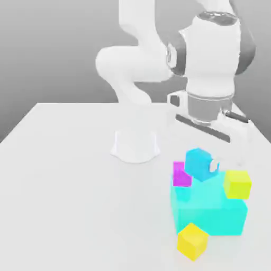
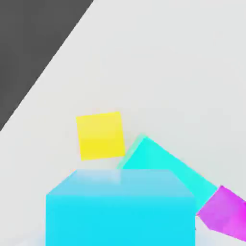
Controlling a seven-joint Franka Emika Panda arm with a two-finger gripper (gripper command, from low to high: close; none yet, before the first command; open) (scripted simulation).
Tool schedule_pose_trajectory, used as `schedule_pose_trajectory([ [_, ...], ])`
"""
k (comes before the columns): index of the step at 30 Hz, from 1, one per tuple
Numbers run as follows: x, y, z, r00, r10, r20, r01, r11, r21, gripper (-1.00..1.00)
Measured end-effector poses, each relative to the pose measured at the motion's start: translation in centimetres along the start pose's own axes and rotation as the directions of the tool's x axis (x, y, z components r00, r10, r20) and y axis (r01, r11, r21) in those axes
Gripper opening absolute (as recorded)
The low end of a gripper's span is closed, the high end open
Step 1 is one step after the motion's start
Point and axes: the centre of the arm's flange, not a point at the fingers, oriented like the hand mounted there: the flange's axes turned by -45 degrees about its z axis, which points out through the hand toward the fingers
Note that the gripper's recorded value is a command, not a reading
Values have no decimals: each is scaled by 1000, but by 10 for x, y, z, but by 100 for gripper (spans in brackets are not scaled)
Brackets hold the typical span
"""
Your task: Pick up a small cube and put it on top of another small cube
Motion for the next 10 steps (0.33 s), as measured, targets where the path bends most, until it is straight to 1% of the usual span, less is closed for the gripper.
schedule_pose_trajectory([
  [2, -30, -11, 4, 996, -86, -2, 86, 996, -11, -100],
  [6, -39, -14, 43, 994, -113, -5, 113, 993, -16, -100],
  [7, -41, -14, 53, 993, -115, -3, 115, 993, -14, 100],
  [10, -41, -14, 53, 993, -115, -3, 115, 993, -14, 100],
])
